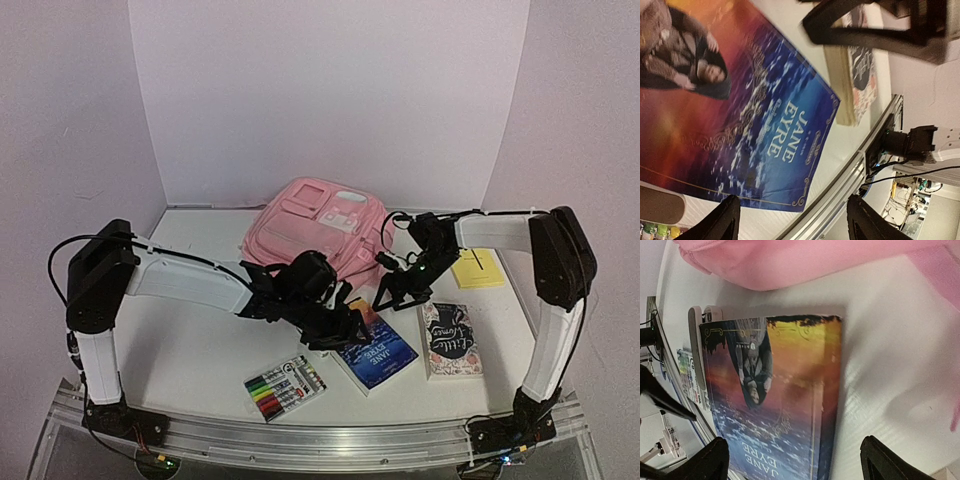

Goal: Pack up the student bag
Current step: Adjust the book at the center of the board, then move the stationery to the center of the board, then pick up the book from the center of the board.

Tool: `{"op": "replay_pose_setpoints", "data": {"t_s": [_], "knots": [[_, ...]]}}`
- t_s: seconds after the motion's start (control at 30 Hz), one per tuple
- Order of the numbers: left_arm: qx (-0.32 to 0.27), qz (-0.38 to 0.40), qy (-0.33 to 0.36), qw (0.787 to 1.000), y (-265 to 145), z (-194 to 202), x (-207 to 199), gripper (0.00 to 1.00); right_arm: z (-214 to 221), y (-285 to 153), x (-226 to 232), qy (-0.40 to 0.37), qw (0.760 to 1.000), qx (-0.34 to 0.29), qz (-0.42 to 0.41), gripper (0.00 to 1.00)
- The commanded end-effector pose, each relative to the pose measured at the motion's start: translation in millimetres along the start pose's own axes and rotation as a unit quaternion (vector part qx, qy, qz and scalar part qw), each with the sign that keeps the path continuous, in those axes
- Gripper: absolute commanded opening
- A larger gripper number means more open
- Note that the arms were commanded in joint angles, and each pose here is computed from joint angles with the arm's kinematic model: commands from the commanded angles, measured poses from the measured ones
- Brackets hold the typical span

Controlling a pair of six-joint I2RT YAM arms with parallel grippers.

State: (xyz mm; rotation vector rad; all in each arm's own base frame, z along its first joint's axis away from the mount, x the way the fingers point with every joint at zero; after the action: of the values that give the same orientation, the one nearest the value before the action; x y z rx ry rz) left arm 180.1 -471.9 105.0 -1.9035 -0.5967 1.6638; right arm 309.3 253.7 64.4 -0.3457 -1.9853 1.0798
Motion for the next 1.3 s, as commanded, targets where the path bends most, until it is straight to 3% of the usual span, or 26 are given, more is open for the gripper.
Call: {"op": "replay_pose_setpoints", "data": {"t_s": [0.0,0.2,0.5,0.7,0.9,1.1,1.27], "knots": [[0.031,-0.020,-0.017,0.999,7.9,14.6,12.6,0.73,18.8,-15.6,14.5,-0.005,1.000,0.011,-0.002,0.90],[-0.010,-0.067,-0.077,0.995,5.1,-0.7,49.6,0.75,43.0,-8.8,17.5,0.006,0.999,0.033,-0.015,0.88],[-0.072,-0.197,-0.147,0.967,-36.9,-2.9,105.0,0.79,50.7,-3.3,16.2,0.014,0.999,0.045,-0.019,0.88],[-0.029,-0.070,-0.075,0.994,-8.4,-4.9,46.0,0.75,64.9,10.8,22.4,0.016,0.997,0.066,-0.038,0.85],[0.010,-0.021,-0.066,0.998,20.8,-3.5,34.1,0.69,59.8,25.2,25.5,0.032,0.995,0.061,-0.065,0.80],[-0.007,0.033,-0.030,0.999,23.5,-15.5,12.1,0.70,57.4,29.0,37.7,0.043,0.992,0.049,-0.110,0.75],[-0.075,0.101,0.032,0.992,-6.6,-31.4,-28.5,0.60,49.8,36.6,36.1,0.044,0.990,0.043,-0.124,0.66]]}}
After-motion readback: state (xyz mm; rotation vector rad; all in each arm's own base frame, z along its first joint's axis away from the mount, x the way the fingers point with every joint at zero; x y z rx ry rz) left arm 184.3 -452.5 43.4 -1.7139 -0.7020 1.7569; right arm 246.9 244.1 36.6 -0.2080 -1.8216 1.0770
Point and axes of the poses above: each gripper's point midway between its finger pads, its own y axis out along the fingers, its own x axis along the line the jaws close on, z = x × y, the point moved 1 cm from there along -y, back along the fingers, and after that the axes turned 9 degrees about -y, right-handed, at the moved point
